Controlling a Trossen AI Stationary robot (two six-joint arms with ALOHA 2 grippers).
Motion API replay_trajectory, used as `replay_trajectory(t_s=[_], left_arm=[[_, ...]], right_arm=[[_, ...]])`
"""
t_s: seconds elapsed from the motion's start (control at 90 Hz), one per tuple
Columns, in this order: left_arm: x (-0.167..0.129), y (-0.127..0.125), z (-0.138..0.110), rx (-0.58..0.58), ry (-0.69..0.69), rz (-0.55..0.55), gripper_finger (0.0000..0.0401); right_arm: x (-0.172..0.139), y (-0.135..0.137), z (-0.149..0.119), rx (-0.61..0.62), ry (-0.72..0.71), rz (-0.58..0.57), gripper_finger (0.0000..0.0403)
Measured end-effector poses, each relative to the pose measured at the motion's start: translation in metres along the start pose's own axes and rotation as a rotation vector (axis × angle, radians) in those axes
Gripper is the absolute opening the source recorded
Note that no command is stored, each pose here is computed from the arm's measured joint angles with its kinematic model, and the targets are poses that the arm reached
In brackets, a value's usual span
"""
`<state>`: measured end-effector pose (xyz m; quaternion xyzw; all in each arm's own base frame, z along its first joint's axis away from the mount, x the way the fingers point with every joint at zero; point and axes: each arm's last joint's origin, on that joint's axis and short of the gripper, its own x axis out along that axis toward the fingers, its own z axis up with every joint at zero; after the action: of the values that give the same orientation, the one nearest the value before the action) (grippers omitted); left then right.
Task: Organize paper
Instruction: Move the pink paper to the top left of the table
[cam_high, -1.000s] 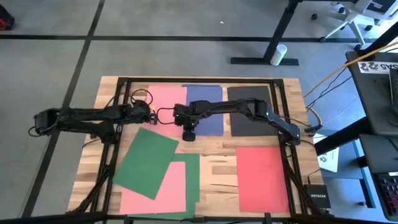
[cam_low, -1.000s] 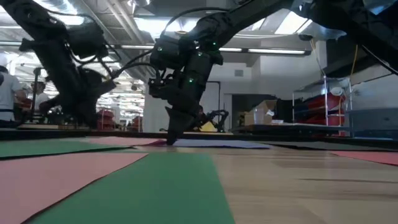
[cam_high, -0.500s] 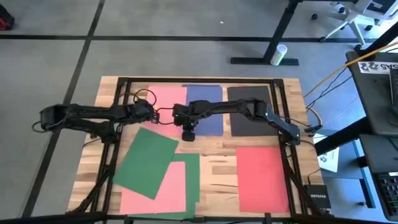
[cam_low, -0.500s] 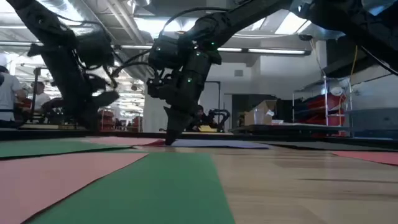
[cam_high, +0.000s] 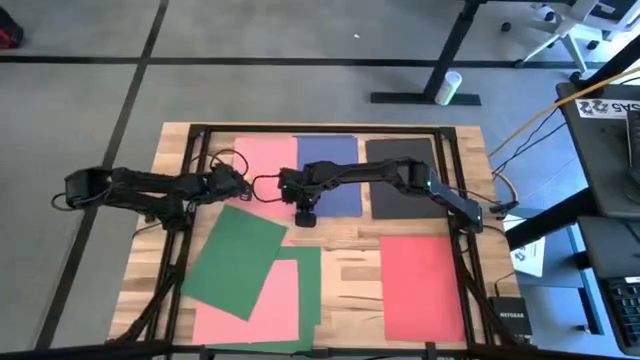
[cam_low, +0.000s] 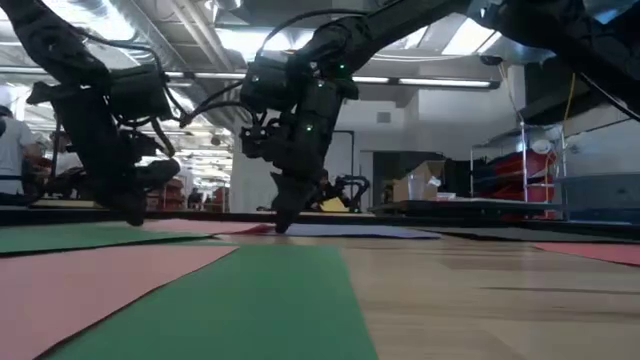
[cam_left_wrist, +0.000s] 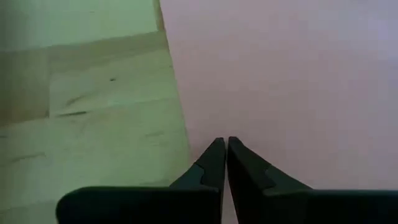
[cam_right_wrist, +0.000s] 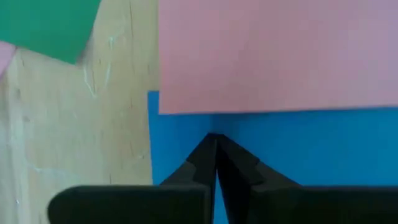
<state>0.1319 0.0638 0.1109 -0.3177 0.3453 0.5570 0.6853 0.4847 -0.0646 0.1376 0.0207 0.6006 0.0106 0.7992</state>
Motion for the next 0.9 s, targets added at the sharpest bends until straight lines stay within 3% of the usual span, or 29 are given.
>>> replay_trajectory(t_s=[0.256,0.578,0.9], left_arm=[[-0.018,0.004,0.003,0.011,0.000,-0.066,0.0000],[-0.043,-0.014,0.019,0.039,-0.128,-0.257,0.0000],[-0.023,-0.016,0.022,0.076,-0.102,-0.151,0.0000]], right_arm=[[-0.015,0.001,0.001,-0.004,-0.017,-0.021,0.0000],[-0.034,-0.006,0.003,-0.005,-0.043,-0.092,0.0000],[-0.032,-0.012,-0.009,0.011,0.077,-0.170,0.0000]])
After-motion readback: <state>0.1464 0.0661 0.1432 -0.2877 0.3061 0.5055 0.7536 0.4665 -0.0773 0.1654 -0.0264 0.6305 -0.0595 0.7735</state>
